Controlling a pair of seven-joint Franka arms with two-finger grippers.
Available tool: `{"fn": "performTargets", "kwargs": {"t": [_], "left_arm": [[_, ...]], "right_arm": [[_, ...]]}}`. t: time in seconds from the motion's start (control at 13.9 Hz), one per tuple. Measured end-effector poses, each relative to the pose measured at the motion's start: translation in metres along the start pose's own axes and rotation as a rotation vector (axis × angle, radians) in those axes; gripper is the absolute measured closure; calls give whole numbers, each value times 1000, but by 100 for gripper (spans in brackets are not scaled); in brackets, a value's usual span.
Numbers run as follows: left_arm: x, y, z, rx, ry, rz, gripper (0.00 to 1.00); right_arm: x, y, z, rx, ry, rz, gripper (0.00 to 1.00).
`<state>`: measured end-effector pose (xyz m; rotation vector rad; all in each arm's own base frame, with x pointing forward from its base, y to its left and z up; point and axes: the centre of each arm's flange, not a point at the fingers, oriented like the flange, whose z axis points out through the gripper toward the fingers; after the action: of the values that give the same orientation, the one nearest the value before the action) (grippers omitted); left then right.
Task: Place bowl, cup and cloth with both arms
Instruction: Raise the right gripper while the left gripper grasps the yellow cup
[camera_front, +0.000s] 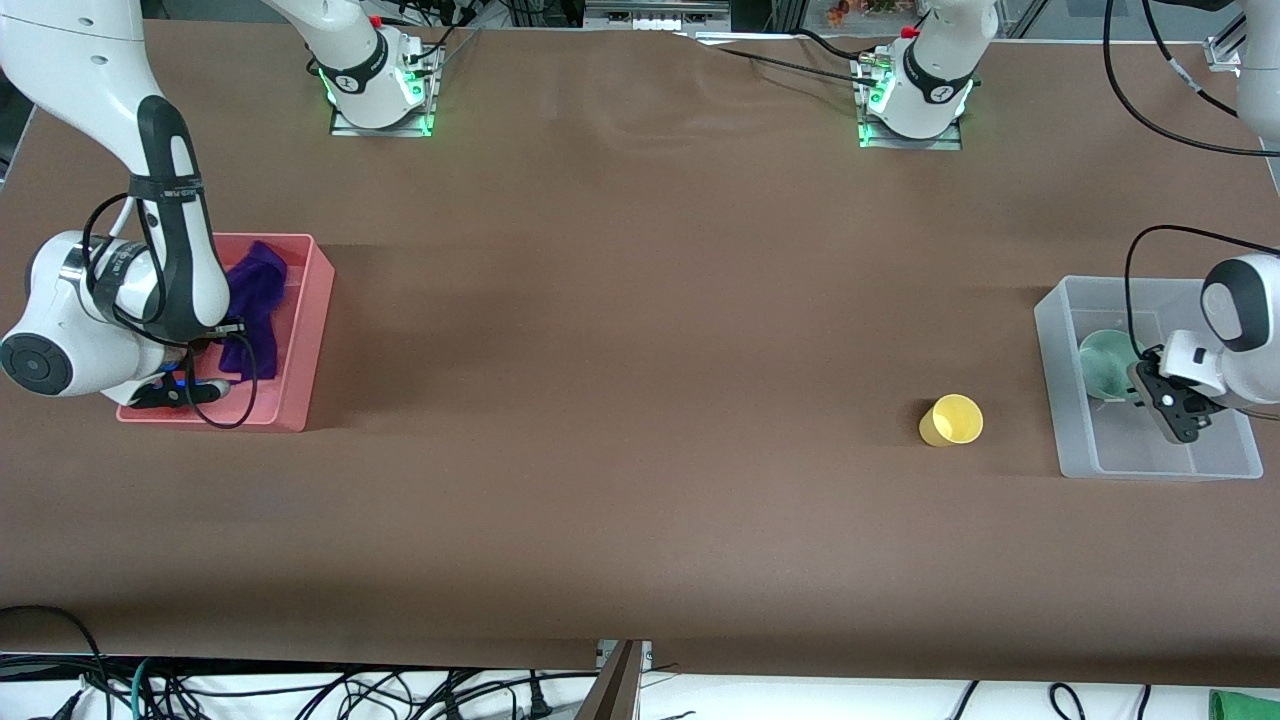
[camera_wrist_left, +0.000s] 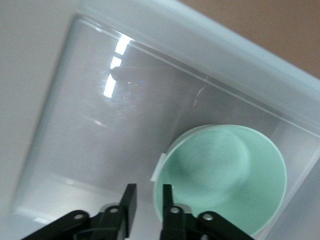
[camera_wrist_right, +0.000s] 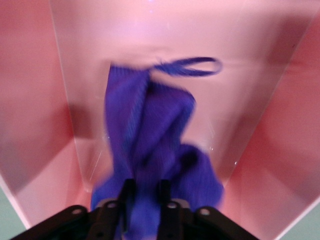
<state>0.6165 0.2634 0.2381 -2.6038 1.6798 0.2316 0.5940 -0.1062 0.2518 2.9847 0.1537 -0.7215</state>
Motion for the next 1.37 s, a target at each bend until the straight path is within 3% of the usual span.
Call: {"fn": "performTargets", "kwargs": {"t": [0.29,0.43,0.5,0.72,0.94,1.08,1.22,1.37], "left_arm": [[26,5,-96,-13,20,-59,29],[60,15,-133,-31,25,-190,9],[79,19,-142,-36,36,-276,1],[136,32,-135,-108,93,-528,0],[179,36,-100,-160,104,-676,0],[196,34,-70,-192,123,-752,0],[210,37,-48,-277,162,-828,0],[221,38,-34,-299,180,-861,4]], "right_arm": [[-5,-12,-66,12,110,-16,26],[-10,-43,-110,28,155,-47,5],[-13,-65,-130,32,180,-45,0],[-26,-142,-182,47,267,-46,0],[-59,-187,-239,51,367,-109,0],[-95,-182,-281,54,405,-110,0],[-130,-164,-317,47,470,-85,0],[-152,-137,-334,45,512,-44,0]]}}
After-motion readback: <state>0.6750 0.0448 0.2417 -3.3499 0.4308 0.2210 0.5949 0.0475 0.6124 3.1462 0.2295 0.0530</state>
